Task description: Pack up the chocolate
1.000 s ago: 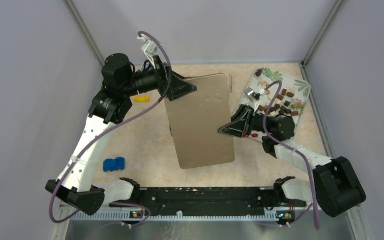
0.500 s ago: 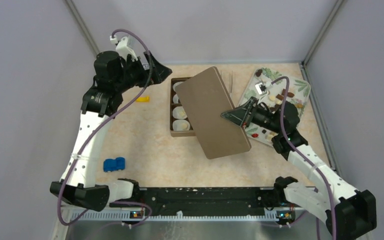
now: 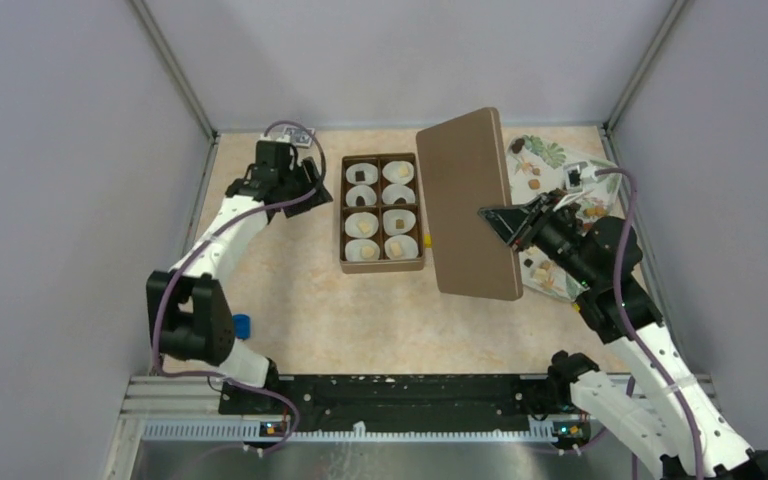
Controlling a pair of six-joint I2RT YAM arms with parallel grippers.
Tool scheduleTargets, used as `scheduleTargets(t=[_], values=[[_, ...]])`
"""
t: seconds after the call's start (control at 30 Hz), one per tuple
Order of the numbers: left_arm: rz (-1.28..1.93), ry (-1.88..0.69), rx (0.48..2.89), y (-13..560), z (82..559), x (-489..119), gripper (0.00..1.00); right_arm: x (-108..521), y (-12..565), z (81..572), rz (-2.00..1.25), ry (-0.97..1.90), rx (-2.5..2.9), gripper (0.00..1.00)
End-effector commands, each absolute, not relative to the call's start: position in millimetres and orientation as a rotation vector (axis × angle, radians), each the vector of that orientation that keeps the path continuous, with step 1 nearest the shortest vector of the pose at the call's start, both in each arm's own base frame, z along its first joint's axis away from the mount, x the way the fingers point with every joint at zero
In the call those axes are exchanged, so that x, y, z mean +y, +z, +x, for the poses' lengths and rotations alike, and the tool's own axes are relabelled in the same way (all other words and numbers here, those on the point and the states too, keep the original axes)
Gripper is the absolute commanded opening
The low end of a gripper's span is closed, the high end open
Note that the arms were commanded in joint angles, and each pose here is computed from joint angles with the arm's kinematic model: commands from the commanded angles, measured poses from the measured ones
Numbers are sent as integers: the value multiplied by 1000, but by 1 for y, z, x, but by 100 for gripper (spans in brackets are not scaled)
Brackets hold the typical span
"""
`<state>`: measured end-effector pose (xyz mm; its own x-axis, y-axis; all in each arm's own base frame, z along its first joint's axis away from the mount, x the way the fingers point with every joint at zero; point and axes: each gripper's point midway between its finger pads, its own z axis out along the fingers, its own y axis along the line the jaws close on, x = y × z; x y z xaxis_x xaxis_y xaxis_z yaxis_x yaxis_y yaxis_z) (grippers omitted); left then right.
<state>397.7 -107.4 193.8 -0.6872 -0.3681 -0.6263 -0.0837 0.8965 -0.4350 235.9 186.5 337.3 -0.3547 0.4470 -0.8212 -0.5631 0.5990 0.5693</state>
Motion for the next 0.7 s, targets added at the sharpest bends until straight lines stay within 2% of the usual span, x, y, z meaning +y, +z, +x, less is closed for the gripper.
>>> scheduleTargets(t=[0.0,0.2,0.37,0.67], values=[[-268,-496,2346,162,415,-121,63,161,377,231,-48,940,1520,0],[-230,-414,2441,117,410,-134,45,158,372,226,-37,934,1532,0],[-179,-344,2488,97,405,-144,42,161,369,228,-35,948,1540,0],[-195,-248,2538,76,400,-136,29,162,370,230,-33,953,1536,0]])
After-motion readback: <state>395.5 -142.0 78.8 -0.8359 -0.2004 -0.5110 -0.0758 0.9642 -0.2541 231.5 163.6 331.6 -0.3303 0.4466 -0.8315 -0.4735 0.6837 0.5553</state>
